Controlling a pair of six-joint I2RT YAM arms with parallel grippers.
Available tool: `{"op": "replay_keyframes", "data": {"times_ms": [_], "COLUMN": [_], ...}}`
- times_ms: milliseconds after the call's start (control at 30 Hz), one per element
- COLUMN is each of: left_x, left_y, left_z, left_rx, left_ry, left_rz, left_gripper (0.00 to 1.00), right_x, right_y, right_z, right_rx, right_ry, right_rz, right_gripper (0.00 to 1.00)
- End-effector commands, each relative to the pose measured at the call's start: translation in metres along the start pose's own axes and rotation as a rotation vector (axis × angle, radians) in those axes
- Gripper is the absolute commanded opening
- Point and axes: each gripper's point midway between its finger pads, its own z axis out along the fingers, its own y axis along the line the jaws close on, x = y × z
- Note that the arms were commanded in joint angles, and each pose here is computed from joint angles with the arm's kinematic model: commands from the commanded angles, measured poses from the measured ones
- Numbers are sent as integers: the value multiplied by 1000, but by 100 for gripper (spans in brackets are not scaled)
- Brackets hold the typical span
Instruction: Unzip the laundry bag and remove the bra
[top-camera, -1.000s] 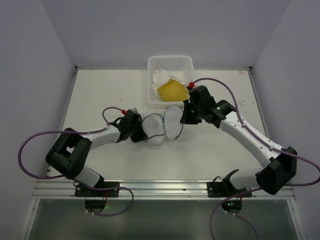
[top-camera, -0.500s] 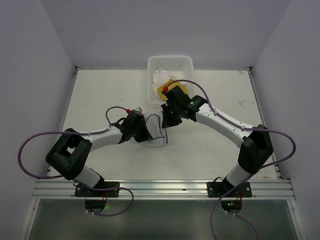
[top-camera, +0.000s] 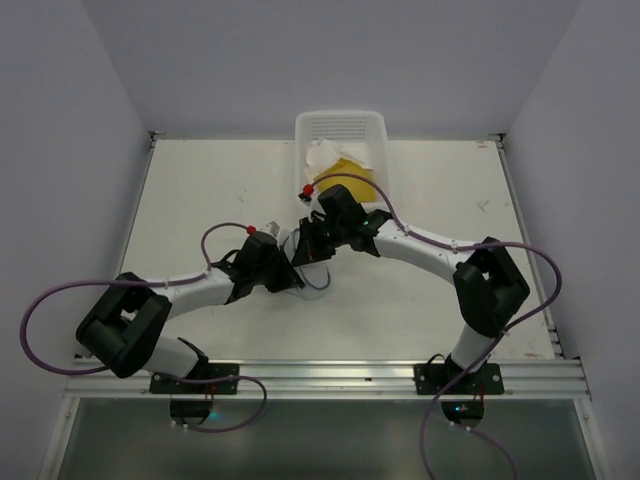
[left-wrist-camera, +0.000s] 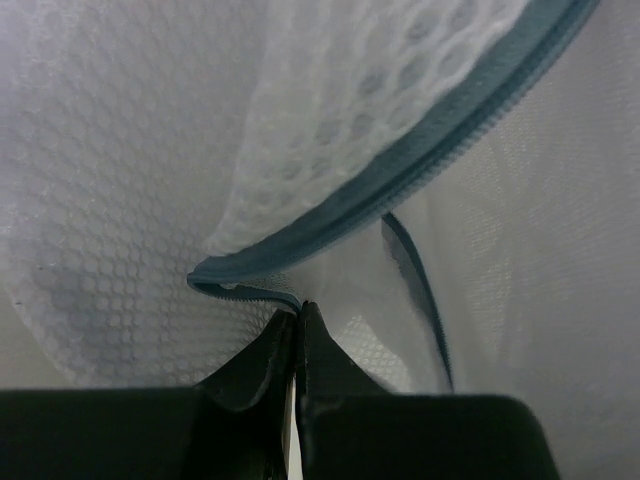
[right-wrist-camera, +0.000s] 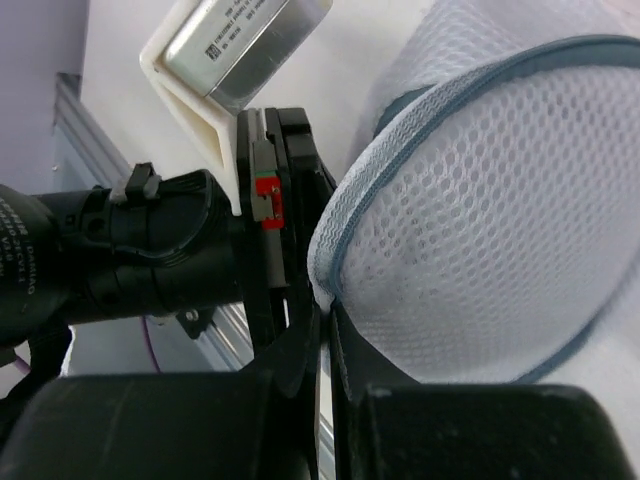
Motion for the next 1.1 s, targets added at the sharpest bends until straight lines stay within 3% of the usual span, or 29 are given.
{"op": "replay_keyframes", "data": {"times_ms": [0,133,267,467,633,833,967,1067], "left_x": [-5,-1,-3,-1,1,0,-2,-8], "left_y": [-12,-6,8,30,42,54,58,53], "left_z": [-4,-10,-22,-41,-55,-69,-74,-78], "left_rx": [68,67,53,10,12,-26,-36,-38], "left_ry": [-28,-34,-60,-87,-101,-134,-151,-161], "left_rz": [-1,-7,-32,-45,-71,-99,-112,-111], "left_gripper": [1,1,9,34,61,62,61,62], "right_x": [-9,-6,8,19,21,21,27,25], "right_y": [23,18,4,-4,-7,-10,-14,-13], "right_z": [21,37,55,69,80,89,95,88], "right_rx": [-202,-234,-237,-260,-271,-270,-264,-252], "right_ry": [-54,-51,-19,9,39,56,94,82], "right_rz": [-21,-40,-26,-13,-7,-8,3,-18], "right_gripper": [0,0,0,0,0,1,20,44]}}
